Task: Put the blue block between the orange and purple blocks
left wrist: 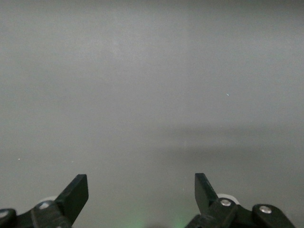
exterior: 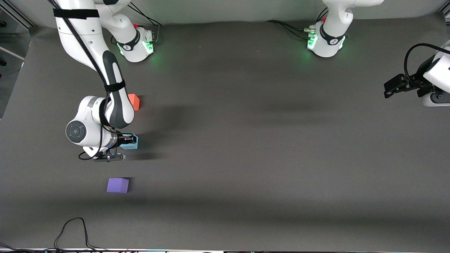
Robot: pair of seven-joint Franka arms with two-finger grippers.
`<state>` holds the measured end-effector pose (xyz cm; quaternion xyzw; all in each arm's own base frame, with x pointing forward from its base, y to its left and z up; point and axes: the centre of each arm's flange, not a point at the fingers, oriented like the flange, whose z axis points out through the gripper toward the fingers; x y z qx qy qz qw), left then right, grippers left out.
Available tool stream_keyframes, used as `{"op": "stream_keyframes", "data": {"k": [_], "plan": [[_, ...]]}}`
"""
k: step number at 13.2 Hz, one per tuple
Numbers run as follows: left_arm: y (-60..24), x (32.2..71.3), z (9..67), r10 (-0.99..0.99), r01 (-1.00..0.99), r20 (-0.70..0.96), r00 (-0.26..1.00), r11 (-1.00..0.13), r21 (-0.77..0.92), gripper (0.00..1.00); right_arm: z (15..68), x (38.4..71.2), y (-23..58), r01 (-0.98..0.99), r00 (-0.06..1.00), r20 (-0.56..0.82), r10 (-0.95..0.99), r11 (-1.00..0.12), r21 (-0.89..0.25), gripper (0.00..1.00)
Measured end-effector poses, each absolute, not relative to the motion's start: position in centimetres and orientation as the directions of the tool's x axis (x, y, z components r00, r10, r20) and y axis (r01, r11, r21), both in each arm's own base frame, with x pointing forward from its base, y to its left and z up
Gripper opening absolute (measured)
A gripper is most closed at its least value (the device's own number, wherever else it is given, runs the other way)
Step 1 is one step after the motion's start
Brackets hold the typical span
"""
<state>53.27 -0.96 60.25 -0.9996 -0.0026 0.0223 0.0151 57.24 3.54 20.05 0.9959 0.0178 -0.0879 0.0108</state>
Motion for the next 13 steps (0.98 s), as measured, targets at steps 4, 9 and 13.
{"op": "stream_keyframes", "data": {"k": [4, 9, 13], "plan": [[-0.9, 53.3, 60.2, 0.006, 0.005, -0.045, 0.999, -1.000, -0.024, 1.00, 20.1, 57.1, 3.5, 0.050, 0.985, -0.167, 0.047, -0.999, 0.014, 0.66], [-1.0, 53.3, 60.2, 0.005, 0.004, -0.045, 0.999, -1.000, -0.021, 1.00, 21.9, 57.5, 3.4, 0.047, 0.989, -0.137, 0.047, -0.999, -0.004, 1.00], [-1.0, 53.3, 60.2, 0.004, 0.003, -0.046, 0.999, -1.000, -0.020, 1.00, 29.5, 58.1, 0.9, 0.030, 0.997, -0.075, 0.034, -0.998, -0.057, 1.00]]}}
